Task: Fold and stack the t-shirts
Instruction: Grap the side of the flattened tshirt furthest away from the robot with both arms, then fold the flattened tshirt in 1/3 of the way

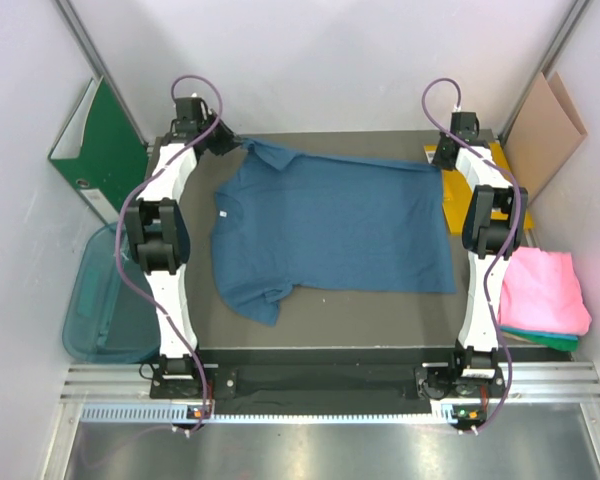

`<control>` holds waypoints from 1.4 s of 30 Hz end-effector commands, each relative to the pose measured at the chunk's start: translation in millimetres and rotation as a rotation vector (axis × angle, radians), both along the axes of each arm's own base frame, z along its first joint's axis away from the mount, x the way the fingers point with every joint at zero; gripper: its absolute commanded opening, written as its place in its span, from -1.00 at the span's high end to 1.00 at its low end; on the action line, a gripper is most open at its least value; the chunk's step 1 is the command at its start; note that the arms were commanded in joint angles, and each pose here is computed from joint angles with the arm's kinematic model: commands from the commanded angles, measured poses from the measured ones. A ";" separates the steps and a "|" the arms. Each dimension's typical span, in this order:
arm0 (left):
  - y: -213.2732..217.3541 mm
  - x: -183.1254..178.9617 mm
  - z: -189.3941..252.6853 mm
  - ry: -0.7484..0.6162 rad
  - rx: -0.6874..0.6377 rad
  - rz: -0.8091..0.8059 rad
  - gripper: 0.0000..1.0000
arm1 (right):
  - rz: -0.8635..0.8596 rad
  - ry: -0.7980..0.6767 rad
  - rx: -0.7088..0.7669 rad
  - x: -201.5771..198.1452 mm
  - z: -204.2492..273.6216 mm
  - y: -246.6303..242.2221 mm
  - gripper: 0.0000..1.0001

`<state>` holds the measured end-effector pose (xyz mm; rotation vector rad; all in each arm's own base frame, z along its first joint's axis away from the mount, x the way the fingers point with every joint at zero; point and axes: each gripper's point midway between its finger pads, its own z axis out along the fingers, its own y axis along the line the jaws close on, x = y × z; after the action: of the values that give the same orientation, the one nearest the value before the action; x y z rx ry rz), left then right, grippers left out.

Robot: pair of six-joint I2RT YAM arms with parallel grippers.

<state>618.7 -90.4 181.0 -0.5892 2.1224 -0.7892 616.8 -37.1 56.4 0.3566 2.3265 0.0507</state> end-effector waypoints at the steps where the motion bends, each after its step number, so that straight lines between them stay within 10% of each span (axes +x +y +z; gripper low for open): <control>1: -4.5 -36.8 23.1 0.036 -0.033 -0.025 1.00 | 0.015 -0.089 -0.008 4.7 57.9 -3.8 0.85; 18: 33.7 -107.0 43.4 0.231 -0.041 0.025 1.00 | 0.097 -0.089 0.071 -56.6 121.2 22.3 0.89; 42: 22.3 -199.6 5.1 0.506 -0.053 -0.079 1.00 | 0.082 0.278 0.178 -145.3 21.2 39.2 0.90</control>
<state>419.3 -62.2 146.5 -0.8976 2.6815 -0.7179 478.3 4.9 76.0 0.3476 2.6050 0.2681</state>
